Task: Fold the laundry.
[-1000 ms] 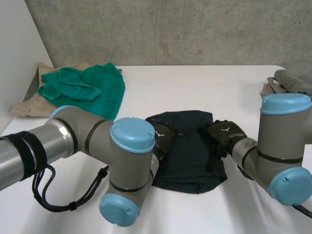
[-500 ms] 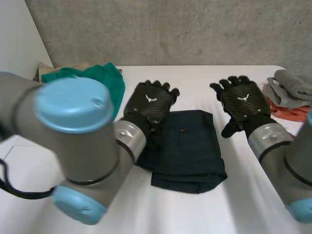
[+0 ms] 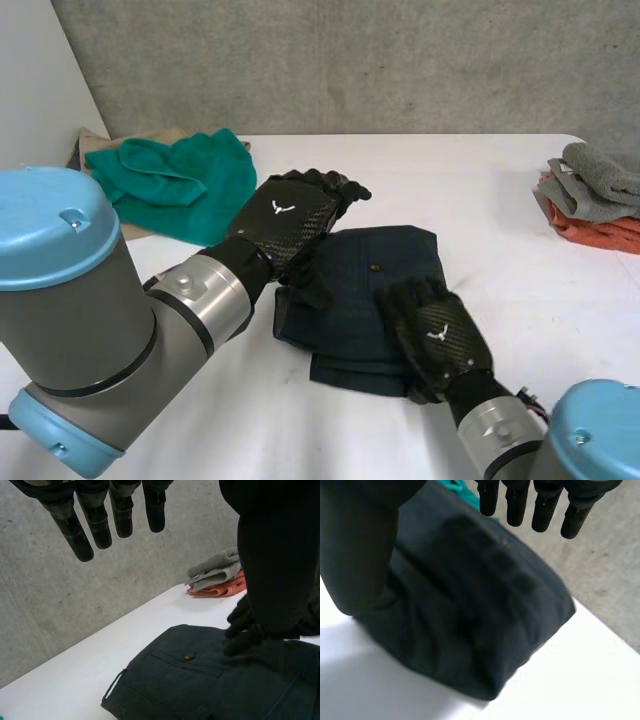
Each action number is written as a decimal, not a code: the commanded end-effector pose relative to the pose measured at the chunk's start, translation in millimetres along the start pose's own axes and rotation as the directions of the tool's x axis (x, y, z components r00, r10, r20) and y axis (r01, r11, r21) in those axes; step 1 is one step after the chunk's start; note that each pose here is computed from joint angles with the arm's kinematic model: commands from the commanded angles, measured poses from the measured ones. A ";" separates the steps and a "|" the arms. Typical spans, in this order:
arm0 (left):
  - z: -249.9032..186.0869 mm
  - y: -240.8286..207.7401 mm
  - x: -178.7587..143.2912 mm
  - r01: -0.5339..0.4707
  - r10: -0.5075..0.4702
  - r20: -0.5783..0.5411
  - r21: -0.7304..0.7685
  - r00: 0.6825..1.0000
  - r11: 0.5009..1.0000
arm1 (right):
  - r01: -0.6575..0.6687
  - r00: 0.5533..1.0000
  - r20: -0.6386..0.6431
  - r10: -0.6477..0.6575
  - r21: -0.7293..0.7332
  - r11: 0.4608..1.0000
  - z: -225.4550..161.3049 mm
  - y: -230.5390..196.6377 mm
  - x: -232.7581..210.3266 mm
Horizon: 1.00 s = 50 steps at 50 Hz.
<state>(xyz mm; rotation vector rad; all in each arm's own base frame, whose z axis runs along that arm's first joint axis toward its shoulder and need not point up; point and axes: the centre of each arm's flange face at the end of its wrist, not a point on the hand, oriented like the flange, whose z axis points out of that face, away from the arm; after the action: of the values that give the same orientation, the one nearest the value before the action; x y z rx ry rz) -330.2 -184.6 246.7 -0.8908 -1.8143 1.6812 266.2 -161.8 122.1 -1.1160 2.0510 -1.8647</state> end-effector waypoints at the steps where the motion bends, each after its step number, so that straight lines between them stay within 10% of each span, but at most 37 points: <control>1: 2.8 6.5 0.0 0.001 -0.001 0.001 -0.014 1.000 1.000 | 0.005 1.000 -0.010 -0.005 0.007 1.000 13.6 12.5 -5.9; 32: 4.0 11.6 1.5 0.005 -0.005 -0.005 -0.029 1.000 1.000 | 0.039 0.996 -0.083 -0.025 0.174 0.984 73.9 -2.2 4.8; 44: 0.6 -5.1 6.3 -0.009 0.010 -0.021 0.034 1.000 0.999 | 0.091 0.970 -0.244 -0.007 0.334 0.938 117.0 -61.6 76.1; 50: -2.9 -13.5 5.5 -0.012 0.013 -0.015 0.060 1.000 0.998 | 0.061 0.993 -0.115 -0.031 0.269 0.961 119.7 -69.5 89.9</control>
<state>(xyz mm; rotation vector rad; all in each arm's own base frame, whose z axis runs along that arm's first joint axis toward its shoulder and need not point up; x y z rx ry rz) -334.9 -180.5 252.7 -0.8983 -1.7630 1.7009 304.8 -299.9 186.0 -0.9194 1.7073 -2.3467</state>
